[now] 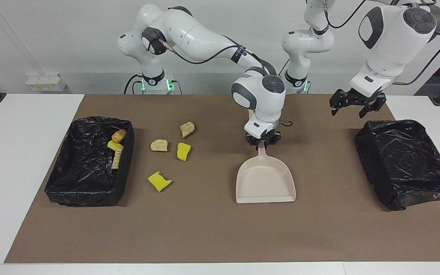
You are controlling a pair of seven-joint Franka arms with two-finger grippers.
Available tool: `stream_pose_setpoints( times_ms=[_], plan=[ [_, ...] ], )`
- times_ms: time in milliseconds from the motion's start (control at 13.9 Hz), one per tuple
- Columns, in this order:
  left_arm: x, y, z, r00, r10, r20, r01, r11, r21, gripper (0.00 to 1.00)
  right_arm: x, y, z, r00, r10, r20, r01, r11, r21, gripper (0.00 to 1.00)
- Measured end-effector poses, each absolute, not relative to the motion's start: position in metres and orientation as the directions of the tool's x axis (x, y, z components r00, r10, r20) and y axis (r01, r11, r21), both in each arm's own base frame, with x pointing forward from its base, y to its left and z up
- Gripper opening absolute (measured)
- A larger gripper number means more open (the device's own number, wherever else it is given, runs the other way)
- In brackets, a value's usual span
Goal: Sweep and dump trash in bin
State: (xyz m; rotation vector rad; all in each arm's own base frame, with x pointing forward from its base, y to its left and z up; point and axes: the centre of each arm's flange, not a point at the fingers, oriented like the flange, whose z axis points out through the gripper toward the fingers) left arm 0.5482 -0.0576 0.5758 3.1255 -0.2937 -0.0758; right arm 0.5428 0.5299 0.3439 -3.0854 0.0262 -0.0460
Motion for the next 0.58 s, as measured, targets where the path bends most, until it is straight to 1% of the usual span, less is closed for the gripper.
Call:
stream_pose_setpoints(
  times_ms=[72, 216, 289, 361, 577],
  plan=[
    [0.548, -0.058, 0.576, 0.981, -0.187, -0.048, -0.187, -0.982, 0.006, 1.0, 0.543, 0.531, 0.341, 0.999, -0.02, 0.032, -0.018, -0.998, -0.062, 0.36],
    [0.548, -0.058, 0.576, 0.981, -0.187, -0.047, -0.186, -0.982, 0.006, 1.0, 0.547, 0.529, 0.34, 0.999, -0.026, 0.037, -0.023, -0.998, -0.065, 0.58],
    [0.549, -0.058, 0.576, 0.982, -0.186, -0.045, -0.186, -0.983, 0.006, 1.0, 0.55, 0.527, 0.344, 0.999, -0.031, 0.043, -0.028, -0.997, -0.069, 0.7],
    [0.55, -0.057, 0.577, 0.982, -0.184, -0.036, -0.184, -0.983, 0.005, 1.0, 0.556, 0.524, 0.352, 0.998, -0.04, 0.055, -0.036, -0.996, -0.078, 0.74],
    [0.558, -0.058, 0.571, 0.983, -0.185, -0.01, -0.185, -0.983, 0.004, 1.0, 0.574, 0.504, 0.388, 0.992, -0.08, 0.096, -0.069, -0.992, -0.109, 0.74]
  ],
)
